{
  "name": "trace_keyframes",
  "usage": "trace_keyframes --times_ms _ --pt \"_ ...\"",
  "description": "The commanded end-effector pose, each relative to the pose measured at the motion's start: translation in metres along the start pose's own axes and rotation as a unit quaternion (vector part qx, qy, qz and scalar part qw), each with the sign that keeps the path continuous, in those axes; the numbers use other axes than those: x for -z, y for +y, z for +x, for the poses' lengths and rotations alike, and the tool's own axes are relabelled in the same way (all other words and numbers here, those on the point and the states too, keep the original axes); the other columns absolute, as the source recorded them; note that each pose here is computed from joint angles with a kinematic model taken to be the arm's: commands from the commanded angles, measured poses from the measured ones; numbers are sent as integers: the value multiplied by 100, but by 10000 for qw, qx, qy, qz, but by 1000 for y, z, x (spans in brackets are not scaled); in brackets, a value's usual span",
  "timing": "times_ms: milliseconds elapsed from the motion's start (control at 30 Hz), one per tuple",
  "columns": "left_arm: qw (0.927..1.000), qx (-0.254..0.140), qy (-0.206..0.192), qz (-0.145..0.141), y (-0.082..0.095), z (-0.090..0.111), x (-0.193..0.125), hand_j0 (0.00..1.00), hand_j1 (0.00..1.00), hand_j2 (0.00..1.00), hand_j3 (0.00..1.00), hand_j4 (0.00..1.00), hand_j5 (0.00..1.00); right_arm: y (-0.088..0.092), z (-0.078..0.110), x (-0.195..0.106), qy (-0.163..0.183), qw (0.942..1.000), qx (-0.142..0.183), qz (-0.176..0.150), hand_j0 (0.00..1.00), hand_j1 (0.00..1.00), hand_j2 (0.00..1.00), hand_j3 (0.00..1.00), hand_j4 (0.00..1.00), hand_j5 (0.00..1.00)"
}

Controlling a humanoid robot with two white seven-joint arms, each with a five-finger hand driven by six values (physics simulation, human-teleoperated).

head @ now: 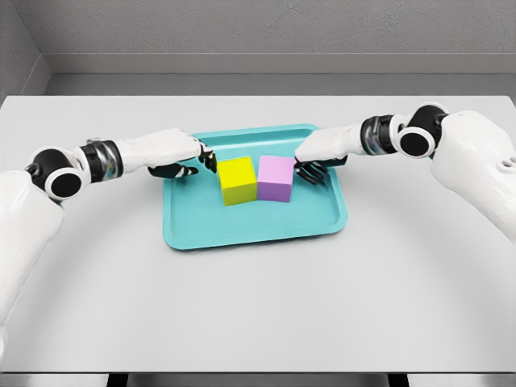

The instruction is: Push two cubes

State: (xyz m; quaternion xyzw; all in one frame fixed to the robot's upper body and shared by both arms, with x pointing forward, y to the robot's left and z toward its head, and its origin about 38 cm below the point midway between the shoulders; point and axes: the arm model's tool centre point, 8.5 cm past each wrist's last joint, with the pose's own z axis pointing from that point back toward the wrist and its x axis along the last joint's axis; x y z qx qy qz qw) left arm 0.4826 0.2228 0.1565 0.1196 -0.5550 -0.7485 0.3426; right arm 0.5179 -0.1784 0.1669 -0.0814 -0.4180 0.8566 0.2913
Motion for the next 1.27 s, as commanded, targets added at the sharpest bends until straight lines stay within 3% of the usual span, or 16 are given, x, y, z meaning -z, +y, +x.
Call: trace_keyframes --times_ms 0,333,533,633,700,833,900,967,1000,1033,1067,1100,1133,1167,1200,1233 --pt "10000 -42 -34 3 -2 2 4 54 54 54 54 54 54 -2 2 2 -26 10000 20 -26 10 10 10 10 10 10" --pt "9999 -124 -88 2 -5 5 11 54 54 54 54 54 54 -3 2 5 -26 10000 39 -19 10 10 10 10 10 10" --pt "10000 -85 28 9 -1 -5 -3 54 54 54 54 54 54 1 -6 1 74 9999 116 11 10 10 10 10 10 10" --pt "10000 -84 21 17 -1 -4 -3 43 43 43 43 43 43 1 -8 0 90 9999 129 18 10 10 10 10 10 10" --pt "9999 -90 28 40 1 -5 -4 42 42 42 42 42 42 2 -8 0 104 9999 136 20 10 10 10 10 10 10" --pt "9997 -69 -103 223 12 0 -11 42 42 42 42 42 42 -14 -15 -12 210 9997 52 -106 10 10 10 10 10 10" --pt "9988 99 -176 451 33 -2 -51 42 42 42 42 42 42 -33 -19 -24 287 9993 -90 -223 10 10 10 10 10 10" --pt "9980 251 -87 567 55 -11 -107 42 42 42 42 42 42 -34 -43 -61 650 9975 -107 -264 11 11 11 11 11 11" --pt "9984 235 -2 514 54 -15 -129 43 43 43 43 43 43 -28 -58 -87 826 9959 -40 -357 11 11 11 11 11 11" --pt "9981 162 65 591 47 -16 -140 53 53 53 53 53 53 -21 -70 -112 961 9943 11 -454 12 12 12 12 12 12" --pt "9979 81 153 625 40 -19 -146 100 100 100 100 100 100 -16 -80 -129 1122 9923 97 -520 13 13 13 13 13 13" --pt "9979 50 168 619 37 -20 -146 100 100 100 100 100 100 -9 -86 -141 1248 9909 142 -490 16 16 16 16 16 16" --pt "9981 16 174 583 33 -20 -146 100 100 100 100 100 100 7 -94 -154 1392 9892 247 -393 28 28 28 28 28 28" --pt "9983 -55 155 553 26 -20 -143 100 100 100 100 100 100 12 -98 -159 1474 9880 277 -365 53 53 53 53 53 53" --pt "9984 -76 148 542 24 -19 -143 100 100 100 100 100 100 15 -100 -160 1566 9871 212 -262 100 100 100 100 100 100" --pt "9985 -127 144 517 19 -19 -141 100 100 100 100 100 100 16 -100 -159 1566 9871 218 -253 100 100 100 100 100 100"
